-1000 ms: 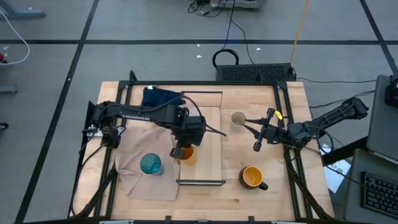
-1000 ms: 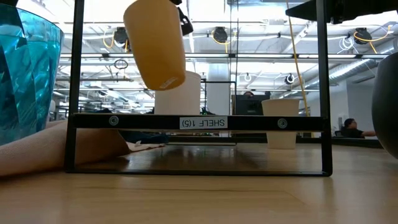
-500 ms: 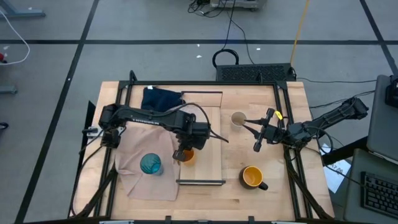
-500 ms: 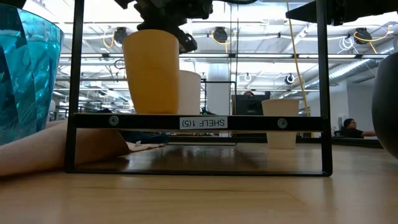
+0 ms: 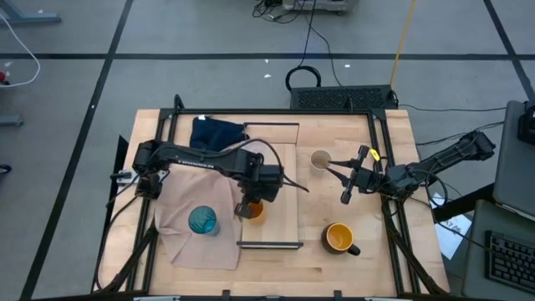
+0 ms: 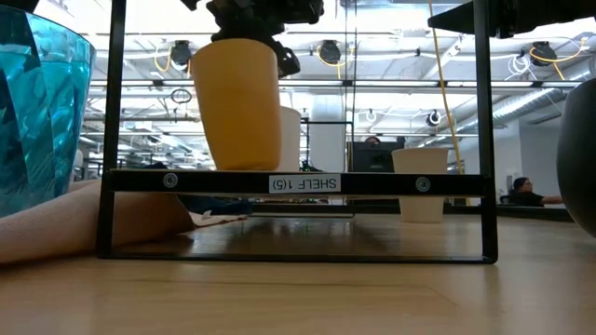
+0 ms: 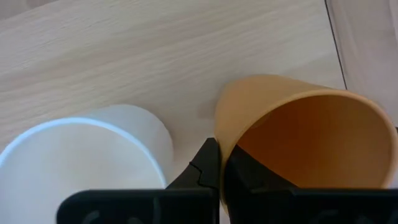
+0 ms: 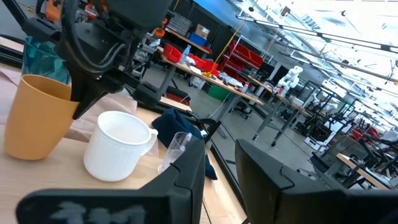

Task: Stack small to large cups/mugs on shelf
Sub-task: Put the yellow cup on the shelf

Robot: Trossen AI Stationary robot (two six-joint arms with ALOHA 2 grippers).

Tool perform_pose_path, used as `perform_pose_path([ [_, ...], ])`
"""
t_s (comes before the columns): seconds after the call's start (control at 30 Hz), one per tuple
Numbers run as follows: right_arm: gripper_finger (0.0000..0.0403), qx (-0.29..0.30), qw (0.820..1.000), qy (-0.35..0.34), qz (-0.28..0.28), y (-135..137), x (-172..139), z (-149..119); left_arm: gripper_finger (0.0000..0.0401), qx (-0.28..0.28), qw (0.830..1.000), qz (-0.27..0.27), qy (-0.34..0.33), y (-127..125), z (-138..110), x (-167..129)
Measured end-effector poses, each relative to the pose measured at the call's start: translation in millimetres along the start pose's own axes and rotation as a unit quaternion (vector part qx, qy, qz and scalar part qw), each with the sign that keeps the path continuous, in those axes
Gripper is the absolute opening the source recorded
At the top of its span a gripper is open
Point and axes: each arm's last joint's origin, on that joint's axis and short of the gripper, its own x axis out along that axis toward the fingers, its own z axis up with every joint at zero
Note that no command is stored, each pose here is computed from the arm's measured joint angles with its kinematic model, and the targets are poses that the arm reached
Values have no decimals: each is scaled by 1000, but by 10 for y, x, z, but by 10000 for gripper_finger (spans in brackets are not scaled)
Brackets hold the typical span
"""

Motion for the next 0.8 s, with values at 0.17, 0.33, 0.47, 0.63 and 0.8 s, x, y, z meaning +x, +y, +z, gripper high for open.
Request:
perform_pose_path([
  [0.17, 82, -1, 1000, 0, 0, 0, 0, 0, 1, 0, 1000, -2, -1, 3, 7, 14],
  [0.33, 82, -1, 1000, 0, 0, 0, 0, 0, 10, -3, 1000, -3, 1, 7, 10, 33],
  [0.47, 82, -1, 1000, 0, 0, 0, 0, 0, 15, -13, 1000, 3, 2, 23, 6, 29],
  [0.63, 82, -1, 1000, 0, 0, 0, 0, 0, 13, -16, 1000, 2, 2, 26, 4, 28],
  [0.8, 82, -2, 1000, 0, 0, 0, 0, 0, 26, -24, 1000, 2, 1, 34, 4, 25],
])
